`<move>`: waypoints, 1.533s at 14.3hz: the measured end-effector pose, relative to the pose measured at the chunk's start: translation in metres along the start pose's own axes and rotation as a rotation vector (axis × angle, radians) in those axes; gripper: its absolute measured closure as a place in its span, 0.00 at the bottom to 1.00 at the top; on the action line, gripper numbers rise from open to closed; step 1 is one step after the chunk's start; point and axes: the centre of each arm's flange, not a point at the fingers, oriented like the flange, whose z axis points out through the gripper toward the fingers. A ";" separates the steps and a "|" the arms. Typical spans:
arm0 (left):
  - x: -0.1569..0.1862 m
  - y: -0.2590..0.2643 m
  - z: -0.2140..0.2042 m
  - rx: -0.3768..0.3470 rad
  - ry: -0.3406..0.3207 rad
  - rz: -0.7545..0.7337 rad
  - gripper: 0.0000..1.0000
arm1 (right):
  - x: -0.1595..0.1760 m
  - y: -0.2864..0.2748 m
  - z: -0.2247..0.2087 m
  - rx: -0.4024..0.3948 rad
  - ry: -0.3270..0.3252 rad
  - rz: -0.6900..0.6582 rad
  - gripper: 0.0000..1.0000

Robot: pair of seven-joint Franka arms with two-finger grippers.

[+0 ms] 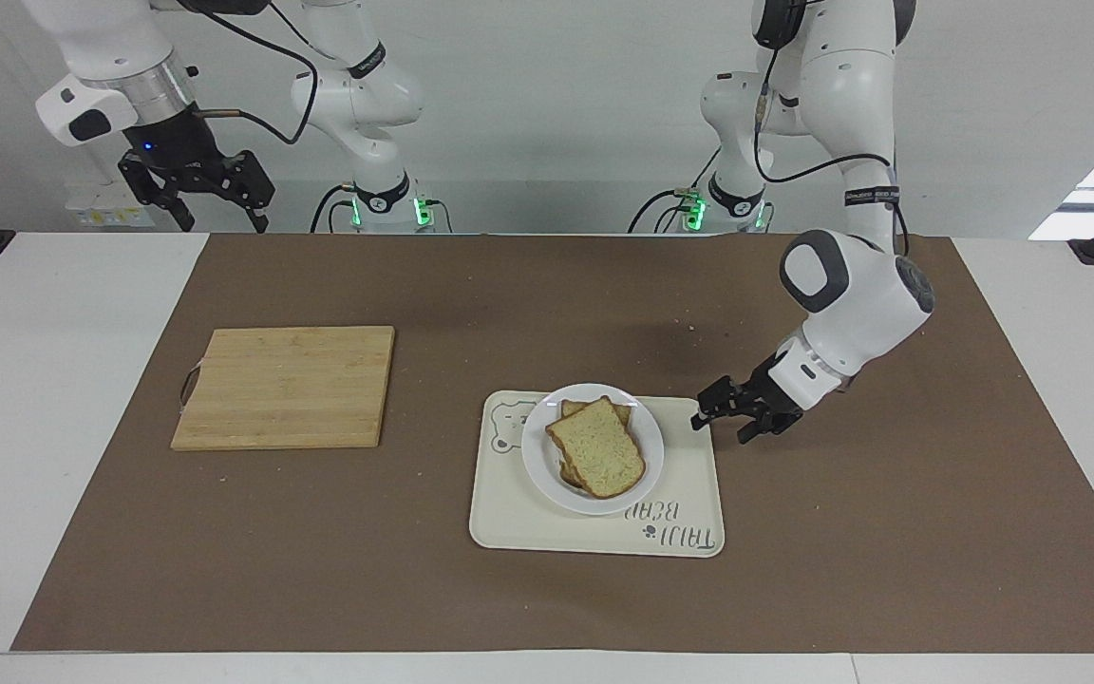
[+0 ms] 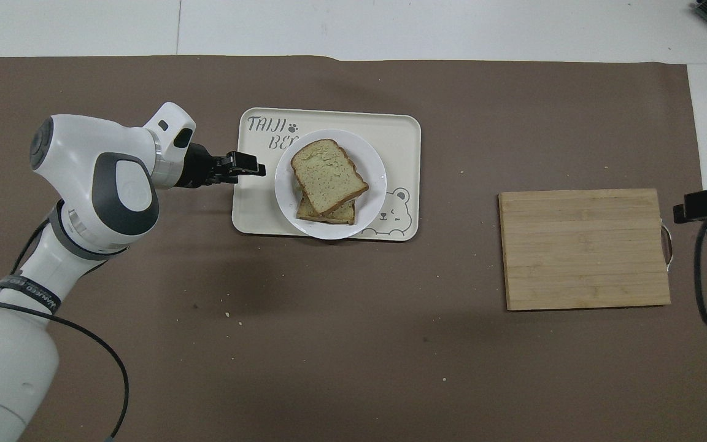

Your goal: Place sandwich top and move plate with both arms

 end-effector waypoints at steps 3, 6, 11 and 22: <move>-0.010 -0.014 -0.057 0.105 -0.058 0.060 0.00 | 0.000 0.000 0.000 0.000 0.000 0.000 0.00; -0.020 -0.027 -0.137 0.251 -0.126 0.110 0.00 | 0.000 0.000 0.000 0.000 0.000 0.000 0.00; -0.033 -0.030 -0.253 0.343 -0.188 0.134 0.00 | 0.000 0.000 0.000 0.000 0.000 0.000 0.00; -0.068 -0.013 -0.368 0.356 -0.210 0.120 0.00 | 0.000 -0.003 0.000 -0.001 0.000 -0.006 0.00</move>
